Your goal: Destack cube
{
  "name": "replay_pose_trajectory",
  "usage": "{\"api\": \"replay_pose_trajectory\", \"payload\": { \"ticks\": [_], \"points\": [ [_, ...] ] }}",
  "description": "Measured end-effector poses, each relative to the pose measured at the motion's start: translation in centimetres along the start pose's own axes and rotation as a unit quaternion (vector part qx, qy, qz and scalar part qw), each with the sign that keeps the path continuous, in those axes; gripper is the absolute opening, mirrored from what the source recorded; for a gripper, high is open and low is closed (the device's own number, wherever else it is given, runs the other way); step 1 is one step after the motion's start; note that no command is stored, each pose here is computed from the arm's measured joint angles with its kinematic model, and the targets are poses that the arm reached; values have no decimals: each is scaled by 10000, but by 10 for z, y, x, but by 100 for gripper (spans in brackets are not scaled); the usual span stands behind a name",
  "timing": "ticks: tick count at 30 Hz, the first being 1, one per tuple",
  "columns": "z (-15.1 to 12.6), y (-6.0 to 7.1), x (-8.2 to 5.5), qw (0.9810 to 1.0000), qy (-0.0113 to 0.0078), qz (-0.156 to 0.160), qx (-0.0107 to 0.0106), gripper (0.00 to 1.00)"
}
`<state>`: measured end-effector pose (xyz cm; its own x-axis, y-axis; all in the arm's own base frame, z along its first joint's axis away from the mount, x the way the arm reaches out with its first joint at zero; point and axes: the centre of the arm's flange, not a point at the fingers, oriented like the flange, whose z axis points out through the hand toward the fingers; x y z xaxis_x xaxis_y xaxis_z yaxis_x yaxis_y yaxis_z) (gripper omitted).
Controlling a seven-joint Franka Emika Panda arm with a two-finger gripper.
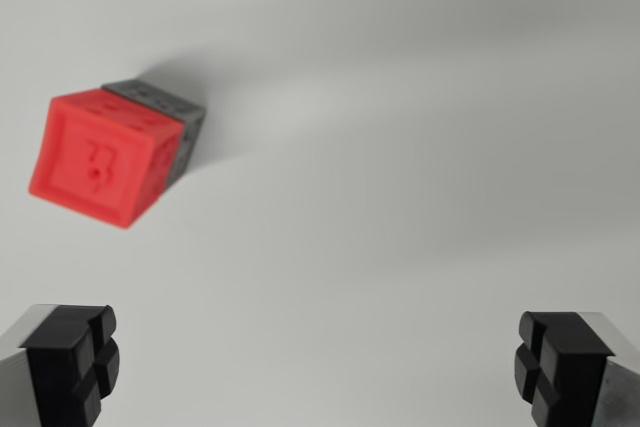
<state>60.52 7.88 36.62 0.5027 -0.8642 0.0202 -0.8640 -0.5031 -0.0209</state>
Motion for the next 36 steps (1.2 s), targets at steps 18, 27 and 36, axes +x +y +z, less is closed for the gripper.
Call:
{"api": "replay_pose_trajectory", "payload": {
  "ticks": [18,27,36],
  "points": [
    [50,-31,-34,9975,-41,709,-60,100],
    [79,-49,-55,9935,-56,1130,-94,100],
    [107,-67,-74,9881,-66,1530,-121,100]
  ]
}}
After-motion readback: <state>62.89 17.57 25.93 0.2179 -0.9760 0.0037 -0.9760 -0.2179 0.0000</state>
